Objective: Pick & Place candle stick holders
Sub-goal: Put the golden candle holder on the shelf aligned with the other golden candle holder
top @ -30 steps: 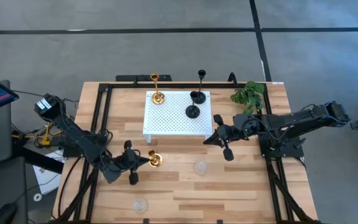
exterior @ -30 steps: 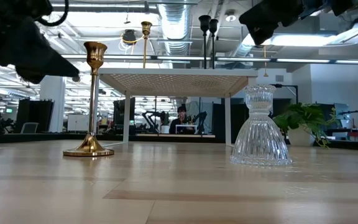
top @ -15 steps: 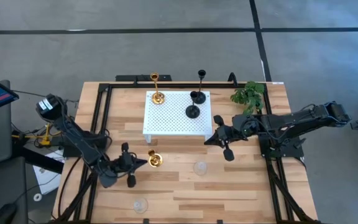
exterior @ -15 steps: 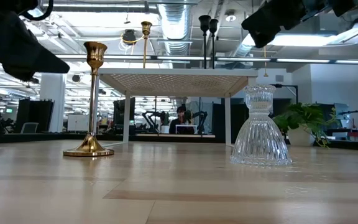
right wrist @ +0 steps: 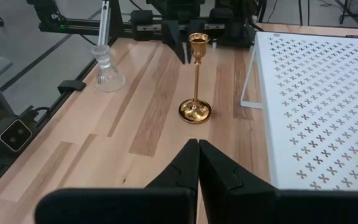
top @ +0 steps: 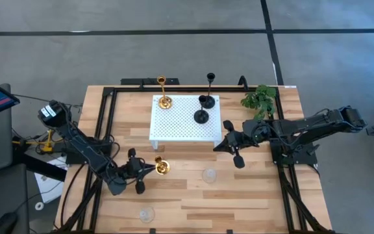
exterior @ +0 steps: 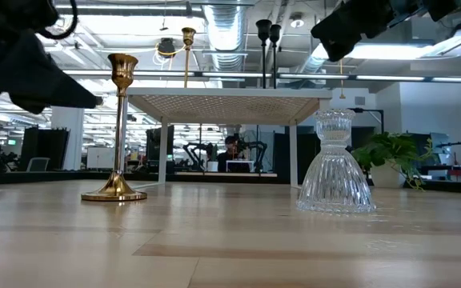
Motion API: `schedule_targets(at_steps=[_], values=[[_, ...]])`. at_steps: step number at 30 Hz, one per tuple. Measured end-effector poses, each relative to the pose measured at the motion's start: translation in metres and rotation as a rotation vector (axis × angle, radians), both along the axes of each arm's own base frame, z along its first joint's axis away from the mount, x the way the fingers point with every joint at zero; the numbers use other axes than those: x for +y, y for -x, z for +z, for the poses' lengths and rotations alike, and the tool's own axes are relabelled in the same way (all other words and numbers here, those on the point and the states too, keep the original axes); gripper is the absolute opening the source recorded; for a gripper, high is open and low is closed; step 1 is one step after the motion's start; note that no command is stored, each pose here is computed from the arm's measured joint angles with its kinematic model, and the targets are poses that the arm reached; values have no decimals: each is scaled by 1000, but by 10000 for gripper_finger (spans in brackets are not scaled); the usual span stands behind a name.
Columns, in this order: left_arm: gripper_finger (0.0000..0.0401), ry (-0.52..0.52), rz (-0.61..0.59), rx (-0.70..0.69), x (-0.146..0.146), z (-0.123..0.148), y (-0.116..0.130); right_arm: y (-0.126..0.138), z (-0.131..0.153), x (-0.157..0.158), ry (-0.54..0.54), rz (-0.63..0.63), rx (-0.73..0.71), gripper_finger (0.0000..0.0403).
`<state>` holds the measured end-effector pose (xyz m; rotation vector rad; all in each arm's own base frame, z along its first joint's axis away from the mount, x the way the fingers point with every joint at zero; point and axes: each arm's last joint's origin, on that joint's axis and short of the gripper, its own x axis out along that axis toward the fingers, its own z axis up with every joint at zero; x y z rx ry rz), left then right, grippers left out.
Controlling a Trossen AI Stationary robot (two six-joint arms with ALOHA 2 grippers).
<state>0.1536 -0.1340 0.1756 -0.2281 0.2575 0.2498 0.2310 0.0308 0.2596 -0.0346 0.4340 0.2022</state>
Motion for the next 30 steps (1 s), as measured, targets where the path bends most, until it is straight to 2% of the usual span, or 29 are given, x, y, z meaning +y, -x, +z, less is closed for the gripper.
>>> schedule_targets(at_steps=[13,17,23,30], values=[[174,83,5,32,14,-1,-14,0,0,0,0,0,0,0],[206,89,43,28,21,0,-20,0,0,0,0,0,0,0],[218,96,85,18,28,0,-25,0,0,0,0,0,0,0],[199,112,87,-1,28,2,-26,0,0,0,0,1,0,0]])
